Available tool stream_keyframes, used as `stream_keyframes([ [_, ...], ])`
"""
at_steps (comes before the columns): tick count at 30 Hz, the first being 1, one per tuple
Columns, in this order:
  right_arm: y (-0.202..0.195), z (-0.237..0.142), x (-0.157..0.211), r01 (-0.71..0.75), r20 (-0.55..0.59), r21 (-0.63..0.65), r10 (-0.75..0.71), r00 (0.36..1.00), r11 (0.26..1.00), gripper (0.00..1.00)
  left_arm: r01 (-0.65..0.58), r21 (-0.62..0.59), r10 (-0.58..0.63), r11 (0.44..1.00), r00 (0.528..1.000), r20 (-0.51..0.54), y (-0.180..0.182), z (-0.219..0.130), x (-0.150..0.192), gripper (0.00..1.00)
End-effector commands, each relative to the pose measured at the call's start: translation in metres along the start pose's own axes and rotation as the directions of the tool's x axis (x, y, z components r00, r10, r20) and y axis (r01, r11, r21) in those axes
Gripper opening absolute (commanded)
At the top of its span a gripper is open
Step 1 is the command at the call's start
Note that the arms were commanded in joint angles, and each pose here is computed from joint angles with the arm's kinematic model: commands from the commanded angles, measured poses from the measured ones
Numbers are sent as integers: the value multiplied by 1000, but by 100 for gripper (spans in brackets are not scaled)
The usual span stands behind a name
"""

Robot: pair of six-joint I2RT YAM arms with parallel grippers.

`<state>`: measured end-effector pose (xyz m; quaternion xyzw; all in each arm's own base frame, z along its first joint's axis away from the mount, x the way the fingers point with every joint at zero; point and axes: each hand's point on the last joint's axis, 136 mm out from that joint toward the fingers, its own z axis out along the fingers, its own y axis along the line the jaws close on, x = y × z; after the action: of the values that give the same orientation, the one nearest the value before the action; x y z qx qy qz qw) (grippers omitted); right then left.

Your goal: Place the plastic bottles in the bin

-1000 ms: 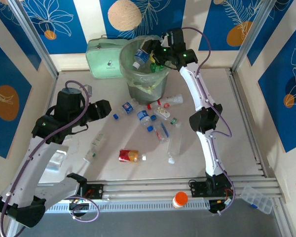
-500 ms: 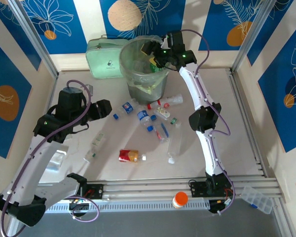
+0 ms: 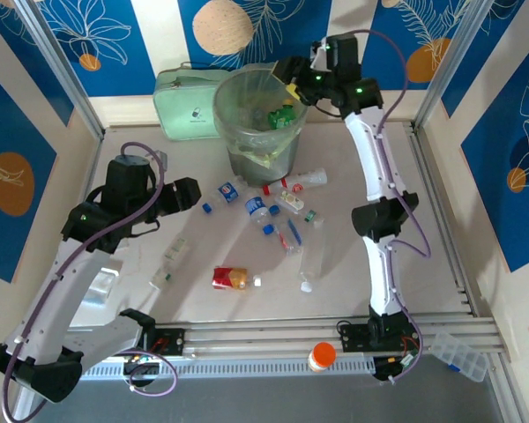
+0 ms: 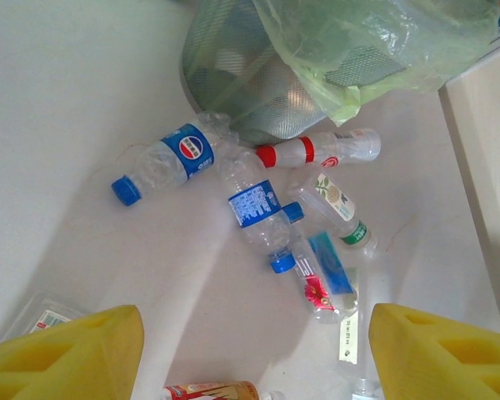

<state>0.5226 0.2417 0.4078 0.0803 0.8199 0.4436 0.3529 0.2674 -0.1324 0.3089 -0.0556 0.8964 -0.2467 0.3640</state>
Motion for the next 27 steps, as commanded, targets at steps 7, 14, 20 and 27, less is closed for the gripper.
stream_keyframes([
  [7, 20, -108, 68, 112, -26, 141, -109, 994, 984, 67, 122, -76, -130, 990, 985, -116, 20, 35, 27, 72],
  [14, -27, -172, 154, 99, -116, 224, -74, 990, 970, 68, 209, -46, -214, 977, 960, -179, 15, 78, 42, 76],
  [20, -73, -210, 221, 48, -198, 279, 8, 980, 959, 68, 295, 13, -288, 955, 939, -186, 2, 119, 59, 85],
  [27, -96, -238, 258, 22, -231, 315, 54, 972, 949, 68, 388, 74, -376, 919, 916, -141, -5, 163, 78, 90],
])
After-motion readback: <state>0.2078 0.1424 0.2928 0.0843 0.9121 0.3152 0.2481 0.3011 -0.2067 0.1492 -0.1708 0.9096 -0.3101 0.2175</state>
